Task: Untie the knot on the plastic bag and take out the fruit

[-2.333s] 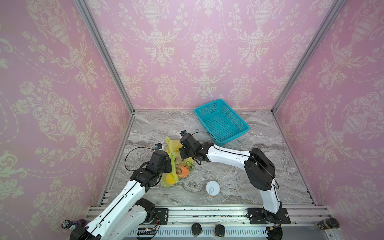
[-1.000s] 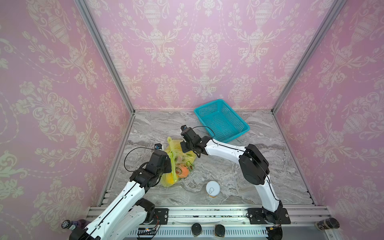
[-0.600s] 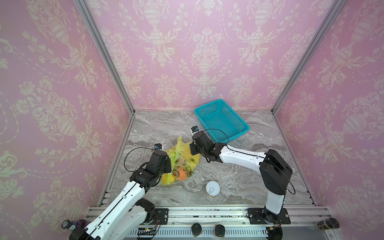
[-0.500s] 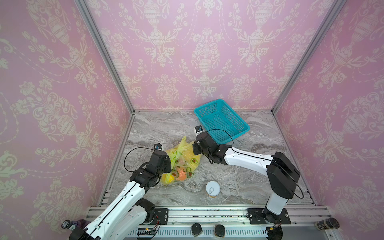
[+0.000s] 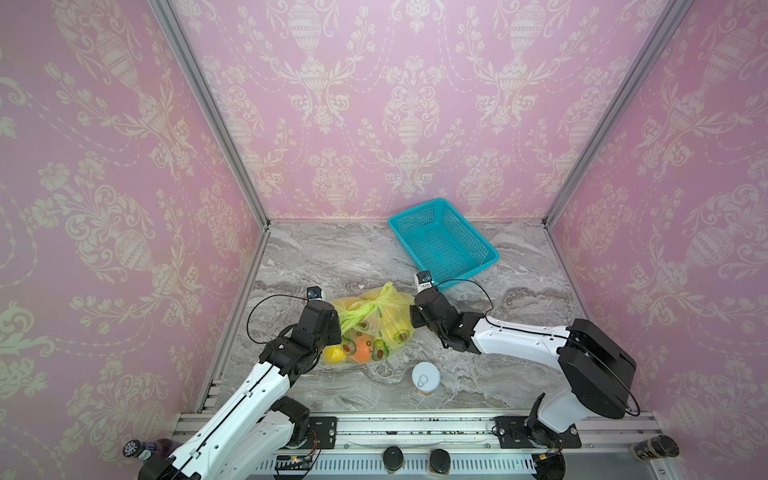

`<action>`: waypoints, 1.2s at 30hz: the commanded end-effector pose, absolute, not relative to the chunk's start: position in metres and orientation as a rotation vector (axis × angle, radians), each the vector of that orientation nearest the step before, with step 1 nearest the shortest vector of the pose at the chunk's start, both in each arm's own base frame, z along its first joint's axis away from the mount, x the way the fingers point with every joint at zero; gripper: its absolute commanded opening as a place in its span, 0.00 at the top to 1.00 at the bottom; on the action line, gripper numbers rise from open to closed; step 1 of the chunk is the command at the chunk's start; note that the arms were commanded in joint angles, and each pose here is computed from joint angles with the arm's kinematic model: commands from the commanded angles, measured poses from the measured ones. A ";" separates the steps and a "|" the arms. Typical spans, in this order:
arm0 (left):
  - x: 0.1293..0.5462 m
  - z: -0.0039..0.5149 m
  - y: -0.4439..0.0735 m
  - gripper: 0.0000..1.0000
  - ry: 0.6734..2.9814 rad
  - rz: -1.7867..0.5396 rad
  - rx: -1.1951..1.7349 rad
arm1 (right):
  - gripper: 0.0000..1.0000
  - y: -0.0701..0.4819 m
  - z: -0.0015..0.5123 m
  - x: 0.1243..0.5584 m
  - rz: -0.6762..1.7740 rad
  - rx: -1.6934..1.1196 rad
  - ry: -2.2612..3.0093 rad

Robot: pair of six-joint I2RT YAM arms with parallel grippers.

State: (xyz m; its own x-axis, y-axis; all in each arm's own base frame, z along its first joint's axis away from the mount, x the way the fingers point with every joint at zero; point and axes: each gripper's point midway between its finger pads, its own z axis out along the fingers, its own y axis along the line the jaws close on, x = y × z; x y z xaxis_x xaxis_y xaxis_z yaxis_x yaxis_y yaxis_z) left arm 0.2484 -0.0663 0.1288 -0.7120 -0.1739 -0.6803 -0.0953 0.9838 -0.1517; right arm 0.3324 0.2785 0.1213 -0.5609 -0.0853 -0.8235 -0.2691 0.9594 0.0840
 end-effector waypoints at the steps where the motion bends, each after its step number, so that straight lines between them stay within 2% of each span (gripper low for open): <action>1: 0.248 0.133 -0.056 1.00 2.362 -0.078 -0.228 | 1.00 0.261 0.128 0.336 0.207 -0.170 2.124; 24: 0.246 0.135 -0.046 1.00 2.345 -0.062 -0.275 | 0.99 0.234 0.136 0.320 0.293 -0.070 2.011; 25: 0.246 0.135 -0.047 1.00 2.348 -0.068 -0.269 | 0.93 0.235 0.140 0.318 0.301 -0.083 2.003; 30: 0.247 0.135 -0.053 1.00 2.351 -0.105 -0.245 | 0.36 0.251 0.171 0.302 0.301 -0.202 1.939; 33: 0.247 0.135 -0.056 1.00 2.351 -0.124 -0.233 | 0.18 0.271 0.189 0.293 0.288 -0.297 1.925; 36: 0.247 0.135 -0.057 1.00 2.351 -0.127 -0.231 | 0.12 0.298 0.197 0.289 0.280 -0.388 1.940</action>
State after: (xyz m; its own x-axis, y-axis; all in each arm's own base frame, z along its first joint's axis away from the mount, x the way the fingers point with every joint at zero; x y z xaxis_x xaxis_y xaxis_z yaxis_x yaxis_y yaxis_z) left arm 0.2463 -0.0561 0.1316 -0.7000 -0.1942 -0.6872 -0.1298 0.9809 -0.1450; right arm 0.2904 0.2834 0.1883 -0.3742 -0.0477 -0.9261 -0.3595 0.9280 0.0975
